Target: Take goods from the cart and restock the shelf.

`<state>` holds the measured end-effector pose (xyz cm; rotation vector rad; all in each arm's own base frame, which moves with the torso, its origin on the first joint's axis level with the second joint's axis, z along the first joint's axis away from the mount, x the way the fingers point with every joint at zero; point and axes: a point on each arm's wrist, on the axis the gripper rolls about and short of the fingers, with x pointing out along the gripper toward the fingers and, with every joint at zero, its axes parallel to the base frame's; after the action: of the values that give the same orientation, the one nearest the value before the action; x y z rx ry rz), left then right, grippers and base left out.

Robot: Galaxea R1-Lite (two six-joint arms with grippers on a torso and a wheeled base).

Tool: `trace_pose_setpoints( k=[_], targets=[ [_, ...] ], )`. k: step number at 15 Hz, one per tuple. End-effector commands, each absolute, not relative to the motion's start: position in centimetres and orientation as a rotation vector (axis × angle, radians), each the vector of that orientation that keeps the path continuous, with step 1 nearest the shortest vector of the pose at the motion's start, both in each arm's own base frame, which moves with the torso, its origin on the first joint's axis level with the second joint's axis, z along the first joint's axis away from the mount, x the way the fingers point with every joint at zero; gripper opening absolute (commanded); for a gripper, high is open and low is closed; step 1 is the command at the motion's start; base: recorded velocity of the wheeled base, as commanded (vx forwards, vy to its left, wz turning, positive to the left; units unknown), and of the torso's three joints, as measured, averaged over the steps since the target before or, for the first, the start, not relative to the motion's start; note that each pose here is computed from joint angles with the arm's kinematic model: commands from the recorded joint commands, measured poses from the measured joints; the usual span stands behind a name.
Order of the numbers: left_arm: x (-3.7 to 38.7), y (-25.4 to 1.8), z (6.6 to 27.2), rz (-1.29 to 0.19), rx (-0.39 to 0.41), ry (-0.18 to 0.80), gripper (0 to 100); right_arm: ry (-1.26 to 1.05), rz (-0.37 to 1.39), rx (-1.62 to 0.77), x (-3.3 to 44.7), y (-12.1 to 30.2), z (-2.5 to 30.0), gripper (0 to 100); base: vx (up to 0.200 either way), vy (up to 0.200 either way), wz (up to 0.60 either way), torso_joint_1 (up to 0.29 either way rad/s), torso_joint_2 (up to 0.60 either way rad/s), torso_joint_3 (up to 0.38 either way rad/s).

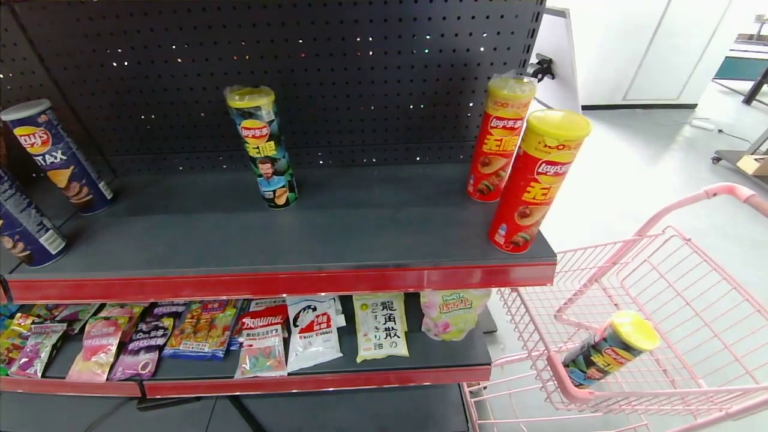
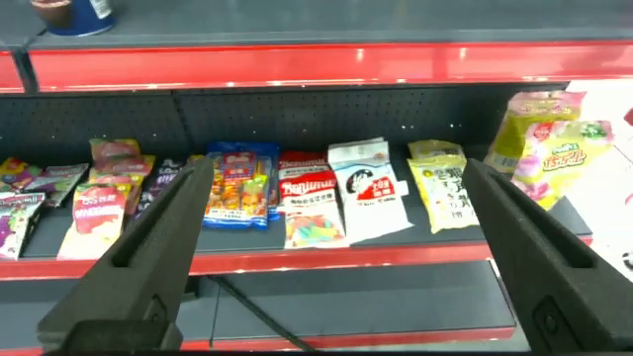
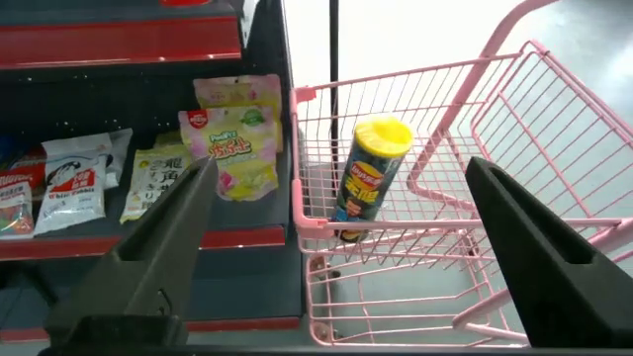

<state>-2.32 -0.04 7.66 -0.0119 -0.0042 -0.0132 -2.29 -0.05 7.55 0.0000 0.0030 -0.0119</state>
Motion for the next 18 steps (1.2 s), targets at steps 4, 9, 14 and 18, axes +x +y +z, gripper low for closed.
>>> trace_pose_setpoints(
  k=[4,9,14,18],
  targets=[
    [-2.32,-0.04,7.66,-0.012,-0.012,-0.003,100,0.003,-0.011,0.0,-2.29,-0.05,7.54,100,0.0,0.0,-0.6,0.004,0.0,0.004],
    [-2.32,-0.04,7.66,-0.012,-0.012,-0.003,100,0.003,-0.012,0.0,-2.29,-0.05,7.54,100,0.0,0.0,-0.6,0.001,0.0,0.002],
    [-2.32,-0.04,7.66,-0.012,-0.014,-0.003,100,0.003,-0.014,0.002,-2.29,-0.04,7.54,100,0.0,0.0,-0.12,0.002,0.0,0.001],
    [-2.32,-0.04,7.66,-0.012,-0.014,-0.003,100,0.003,-0.014,0.006,-2.29,-0.04,7.54,100,0.0,0.0,0.0,-0.077,0.19,0.114]
  ],
)
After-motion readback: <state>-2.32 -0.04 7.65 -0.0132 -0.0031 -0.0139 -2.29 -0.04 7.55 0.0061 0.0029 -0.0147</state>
